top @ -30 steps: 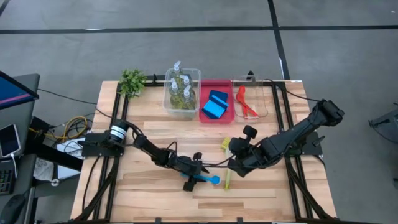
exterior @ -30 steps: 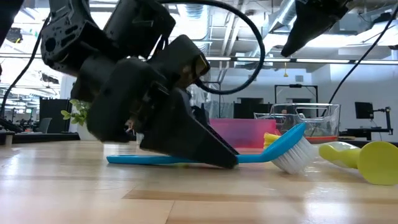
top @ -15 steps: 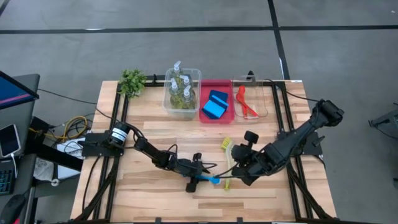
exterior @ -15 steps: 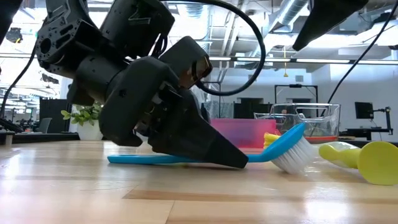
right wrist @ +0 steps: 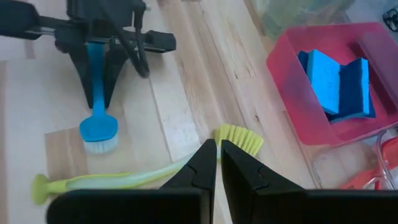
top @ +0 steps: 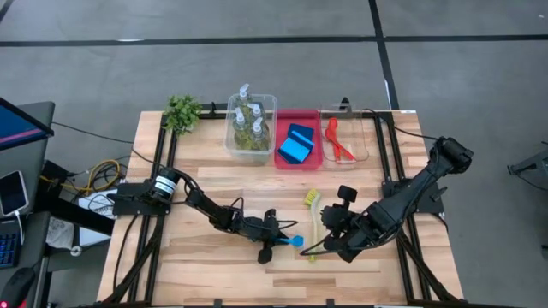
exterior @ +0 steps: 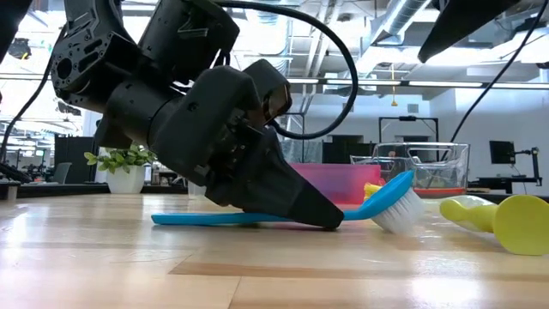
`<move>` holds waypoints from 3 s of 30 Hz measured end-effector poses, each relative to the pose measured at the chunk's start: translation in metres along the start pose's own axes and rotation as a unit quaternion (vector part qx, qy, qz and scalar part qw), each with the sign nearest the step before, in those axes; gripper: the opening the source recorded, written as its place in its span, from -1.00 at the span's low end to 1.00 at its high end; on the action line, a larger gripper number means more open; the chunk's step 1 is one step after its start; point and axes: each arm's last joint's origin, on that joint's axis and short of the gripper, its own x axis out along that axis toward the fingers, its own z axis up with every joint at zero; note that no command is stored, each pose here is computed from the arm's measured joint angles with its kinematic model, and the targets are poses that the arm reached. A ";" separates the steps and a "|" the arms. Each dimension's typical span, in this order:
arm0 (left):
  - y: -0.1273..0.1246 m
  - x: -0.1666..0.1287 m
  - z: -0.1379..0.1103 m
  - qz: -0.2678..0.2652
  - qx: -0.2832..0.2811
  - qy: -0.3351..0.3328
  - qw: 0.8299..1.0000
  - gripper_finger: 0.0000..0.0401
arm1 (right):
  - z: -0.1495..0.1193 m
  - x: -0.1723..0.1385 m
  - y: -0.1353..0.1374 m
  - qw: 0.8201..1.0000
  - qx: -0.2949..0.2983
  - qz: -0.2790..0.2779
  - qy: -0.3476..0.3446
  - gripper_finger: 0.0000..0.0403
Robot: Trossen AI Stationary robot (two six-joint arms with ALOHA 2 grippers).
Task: Pick & Place Kitchen Sink Supplies
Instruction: Put the blue dish brush into the transparent bin
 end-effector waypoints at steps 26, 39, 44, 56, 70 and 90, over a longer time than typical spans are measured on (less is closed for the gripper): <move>-0.008 -0.055 0.077 0.042 -0.038 -0.151 0.987 -0.71 | -0.014 -0.019 0.016 0.998 -0.035 0.044 -0.013 -0.92; -0.008 -0.100 0.128 0.064 -0.065 -0.251 0.964 -0.69 | -0.011 -0.020 0.018 0.998 -0.019 0.050 -0.028 -0.92; -0.005 -0.112 0.139 0.109 -0.066 -0.279 0.952 -0.74 | -0.002 -0.021 0.021 0.996 0.021 0.051 -0.072 -0.92; 0.000 -0.131 0.152 0.259 0.003 -0.297 0.919 -0.74 | 0.038 -0.025 -0.002 0.965 0.187 0.056 -0.178 -0.92; -0.001 -0.157 0.169 0.299 0.043 -0.314 0.900 -0.74 | 0.084 -0.026 -0.031 0.922 0.256 0.051 -0.287 -0.69; 0.009 -0.162 0.174 0.314 0.040 -0.314 0.895 -0.97 | 0.104 -0.015 -0.051 0.891 0.316 0.071 -0.317 0.36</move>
